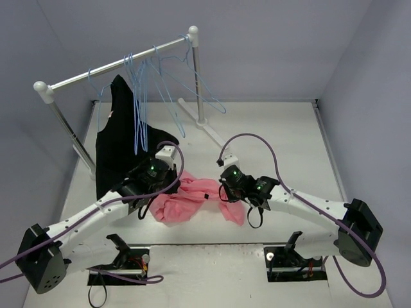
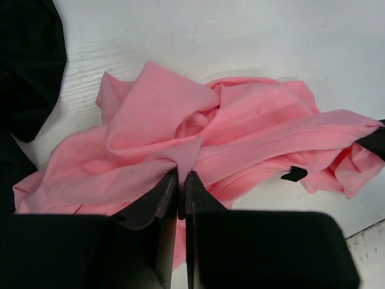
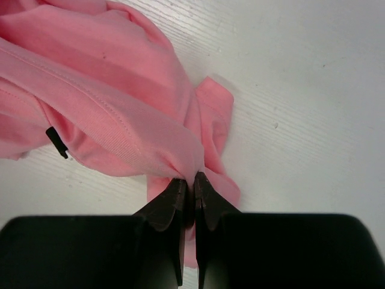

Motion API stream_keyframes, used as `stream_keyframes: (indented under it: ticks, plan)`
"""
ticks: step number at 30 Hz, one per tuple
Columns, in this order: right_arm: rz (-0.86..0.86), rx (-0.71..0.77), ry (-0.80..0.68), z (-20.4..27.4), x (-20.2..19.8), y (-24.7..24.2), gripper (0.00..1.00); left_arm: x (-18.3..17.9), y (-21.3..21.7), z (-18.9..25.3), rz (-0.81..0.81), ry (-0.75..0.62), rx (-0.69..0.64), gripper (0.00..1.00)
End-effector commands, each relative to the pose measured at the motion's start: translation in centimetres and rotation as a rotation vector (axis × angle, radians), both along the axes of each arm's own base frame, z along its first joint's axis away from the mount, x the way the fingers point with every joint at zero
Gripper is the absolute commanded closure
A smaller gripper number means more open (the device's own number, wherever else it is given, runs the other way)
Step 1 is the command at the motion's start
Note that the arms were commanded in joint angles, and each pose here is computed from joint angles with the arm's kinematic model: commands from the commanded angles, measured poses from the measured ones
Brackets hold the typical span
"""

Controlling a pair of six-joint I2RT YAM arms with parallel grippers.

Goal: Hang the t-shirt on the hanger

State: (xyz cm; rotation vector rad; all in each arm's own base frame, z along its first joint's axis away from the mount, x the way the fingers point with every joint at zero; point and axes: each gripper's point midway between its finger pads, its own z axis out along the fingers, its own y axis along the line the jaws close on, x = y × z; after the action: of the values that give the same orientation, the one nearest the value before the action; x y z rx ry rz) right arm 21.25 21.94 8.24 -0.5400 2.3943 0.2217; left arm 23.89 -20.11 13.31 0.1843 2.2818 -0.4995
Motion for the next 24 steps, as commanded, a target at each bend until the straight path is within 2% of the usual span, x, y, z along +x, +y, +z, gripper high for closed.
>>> stream_keyframes:
  ticks: [1, 4, 6, 8, 11, 18, 24]
  plan:
    - [-0.054, 0.044, -0.068, 1.4, 1.4, 0.4, 1.0, 1.8, -1.0, 3.0, 0.027, -0.085, -0.058, 0.89]
    - [-0.043, 0.06, -0.078, 2.1, 1.6, 0.8, 0.93, 1.9, -0.7, 4.8, 0.02, -0.118, -0.048, 0.71]
    - [-0.03, 0.073, -0.093, 3.0, 1.9, 1.2, 0.83, 1.8, -0.4, 6.0, 0.023, -0.14, -0.049, 0.6]
    - [-0.02, 0.084, -0.107, 3.7, 2.0, 1.4, 0.71, 1.4, 0.1, 6.6, 0.022, -0.145, -0.043, 0.54]
    - [-0.007, 0.115, -0.131, 5.3, 2.3, 2.0, 0.59, 0.8, 0.4, 7.5, 0.014, -0.146, -0.047, 0.47]
    - [0.038, 0.184, -0.272, 13.1, 4.2, 3.3, 0.45, -1.0, 1.8, 9.9, -0.032, -0.149, -0.015, 0.44]
    - [0.048, 0.227, -0.49, 23.8, 8.5, 3.4, 0.36, -2.5, 3.7, 10.2, -0.032, -0.13, 0.045, 0.44]
